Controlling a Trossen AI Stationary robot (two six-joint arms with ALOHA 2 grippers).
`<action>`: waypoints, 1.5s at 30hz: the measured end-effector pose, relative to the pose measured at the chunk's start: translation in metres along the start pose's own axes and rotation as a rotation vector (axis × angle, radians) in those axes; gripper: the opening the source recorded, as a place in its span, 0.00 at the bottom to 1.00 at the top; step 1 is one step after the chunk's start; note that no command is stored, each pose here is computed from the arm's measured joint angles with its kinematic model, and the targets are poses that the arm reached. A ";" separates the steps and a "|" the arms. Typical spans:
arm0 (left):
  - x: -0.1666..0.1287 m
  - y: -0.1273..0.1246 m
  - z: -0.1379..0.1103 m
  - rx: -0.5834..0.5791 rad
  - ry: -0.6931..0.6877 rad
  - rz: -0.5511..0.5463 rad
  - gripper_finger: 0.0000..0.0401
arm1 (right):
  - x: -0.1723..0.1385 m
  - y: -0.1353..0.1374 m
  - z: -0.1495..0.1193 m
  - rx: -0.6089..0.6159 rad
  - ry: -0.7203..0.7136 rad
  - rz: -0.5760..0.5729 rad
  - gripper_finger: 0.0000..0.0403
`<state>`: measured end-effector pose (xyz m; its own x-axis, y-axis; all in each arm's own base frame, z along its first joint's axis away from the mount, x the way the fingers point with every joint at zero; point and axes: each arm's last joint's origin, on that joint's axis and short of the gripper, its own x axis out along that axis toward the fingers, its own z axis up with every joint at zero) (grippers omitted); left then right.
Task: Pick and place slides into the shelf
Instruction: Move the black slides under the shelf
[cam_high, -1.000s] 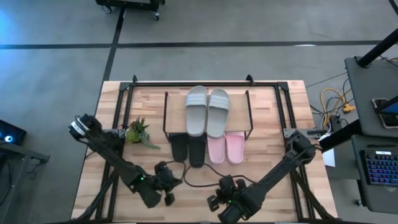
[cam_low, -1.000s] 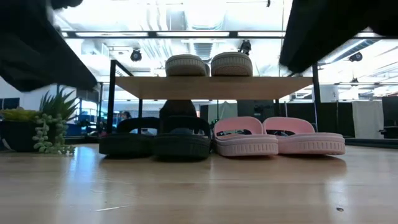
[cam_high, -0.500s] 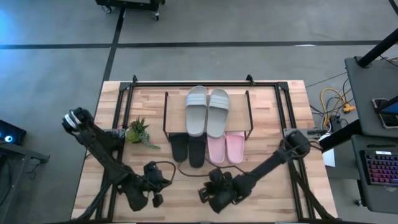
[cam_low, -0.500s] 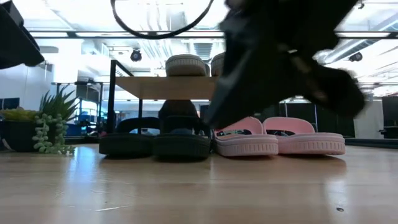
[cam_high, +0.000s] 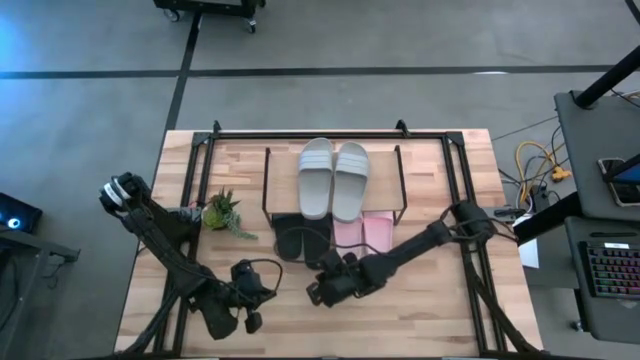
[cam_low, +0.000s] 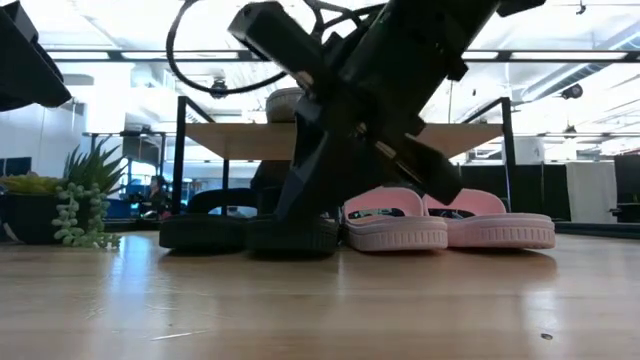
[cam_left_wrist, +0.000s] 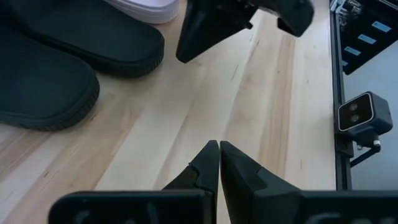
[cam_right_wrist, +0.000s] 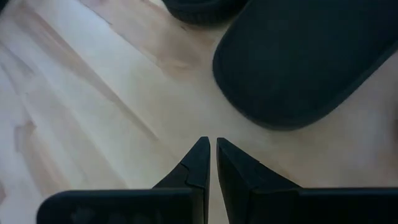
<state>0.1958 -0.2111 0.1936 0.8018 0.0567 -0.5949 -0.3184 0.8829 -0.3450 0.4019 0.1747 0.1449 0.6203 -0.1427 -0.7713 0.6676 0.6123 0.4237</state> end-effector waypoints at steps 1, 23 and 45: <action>0.000 0.000 0.000 0.001 0.000 0.001 0.00 | 0.001 -0.002 0.002 -0.009 0.001 -0.005 0.05; 0.001 0.004 -0.002 0.009 -0.014 0.019 0.00 | 0.010 -0.008 0.027 -0.034 0.019 0.001 0.06; 0.003 0.009 -0.006 0.026 -0.006 0.033 0.00 | -0.043 -0.007 -0.040 0.175 0.037 -0.251 0.06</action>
<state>0.1923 -0.2058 0.1843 0.7943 0.0888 -0.6010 -0.3314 0.8925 -0.3061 0.3540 0.2073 0.1564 0.4135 -0.2426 -0.8776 0.8611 0.4173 0.2904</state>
